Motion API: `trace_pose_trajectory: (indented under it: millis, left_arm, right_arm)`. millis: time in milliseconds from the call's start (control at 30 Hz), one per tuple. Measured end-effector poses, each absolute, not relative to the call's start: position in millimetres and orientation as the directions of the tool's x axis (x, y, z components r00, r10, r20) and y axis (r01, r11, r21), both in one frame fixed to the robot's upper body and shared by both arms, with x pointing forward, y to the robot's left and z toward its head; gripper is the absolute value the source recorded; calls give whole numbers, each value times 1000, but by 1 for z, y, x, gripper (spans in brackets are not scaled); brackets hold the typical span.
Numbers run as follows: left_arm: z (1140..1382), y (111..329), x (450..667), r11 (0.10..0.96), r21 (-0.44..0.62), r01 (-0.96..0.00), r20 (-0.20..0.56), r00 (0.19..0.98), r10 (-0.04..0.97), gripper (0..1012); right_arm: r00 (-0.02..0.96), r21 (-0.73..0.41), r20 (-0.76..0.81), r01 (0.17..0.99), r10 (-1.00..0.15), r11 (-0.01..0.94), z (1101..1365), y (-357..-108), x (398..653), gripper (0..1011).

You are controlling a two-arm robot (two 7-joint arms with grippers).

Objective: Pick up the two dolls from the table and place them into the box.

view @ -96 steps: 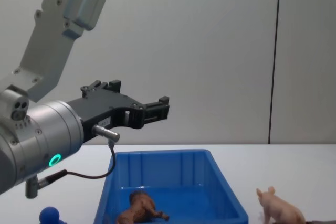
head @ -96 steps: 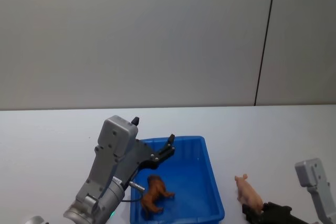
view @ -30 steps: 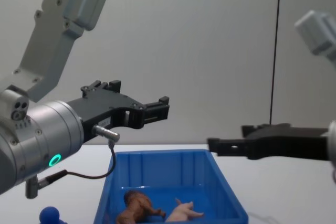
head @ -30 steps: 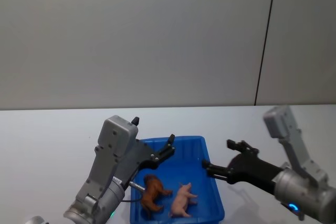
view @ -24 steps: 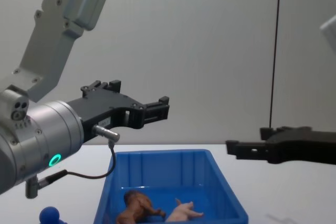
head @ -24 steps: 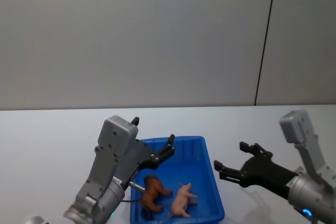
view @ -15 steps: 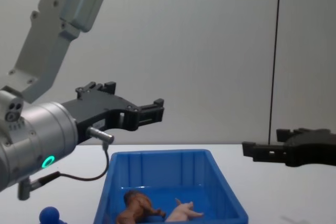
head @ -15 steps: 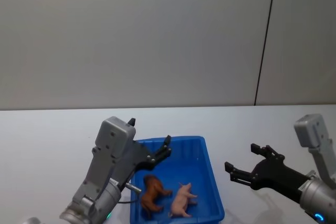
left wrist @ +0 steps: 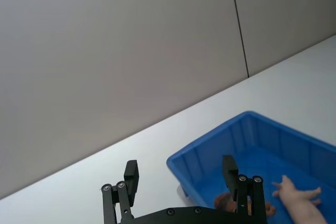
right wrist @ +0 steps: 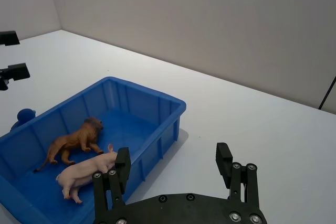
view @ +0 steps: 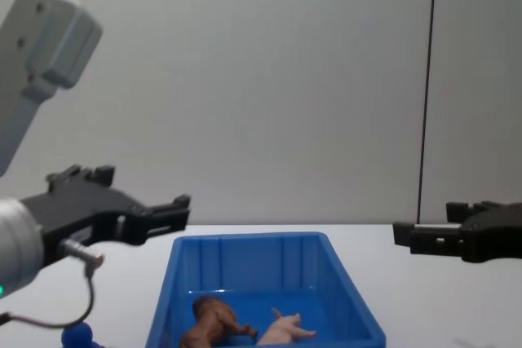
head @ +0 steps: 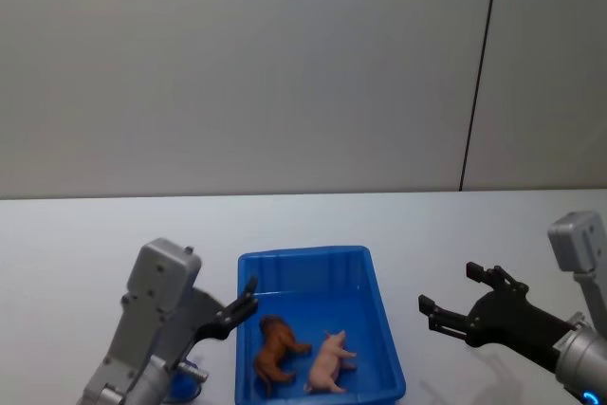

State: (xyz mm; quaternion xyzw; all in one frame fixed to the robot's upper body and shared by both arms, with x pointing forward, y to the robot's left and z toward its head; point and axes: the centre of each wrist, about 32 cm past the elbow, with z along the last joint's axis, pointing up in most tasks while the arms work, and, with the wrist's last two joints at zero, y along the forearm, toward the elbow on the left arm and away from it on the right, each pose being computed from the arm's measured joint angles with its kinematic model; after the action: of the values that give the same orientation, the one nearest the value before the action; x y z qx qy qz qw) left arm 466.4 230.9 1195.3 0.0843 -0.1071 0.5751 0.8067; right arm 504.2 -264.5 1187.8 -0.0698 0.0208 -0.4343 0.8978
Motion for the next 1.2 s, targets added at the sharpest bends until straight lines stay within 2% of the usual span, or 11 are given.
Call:
trace_pose_trajectory:
  millis: [433,1200]
  left_arm:
    - [1173,251,456,266,108,-958,229,284,931,1002]
    - [1128,267,453,221,216,-951,130,252,959,1002]
  right_arm:
    - [619,-142,24,779,-785,610,1187,-267,502,1001]
    - [617,-141,24,781,-786,609,1187,-268,502,1001]
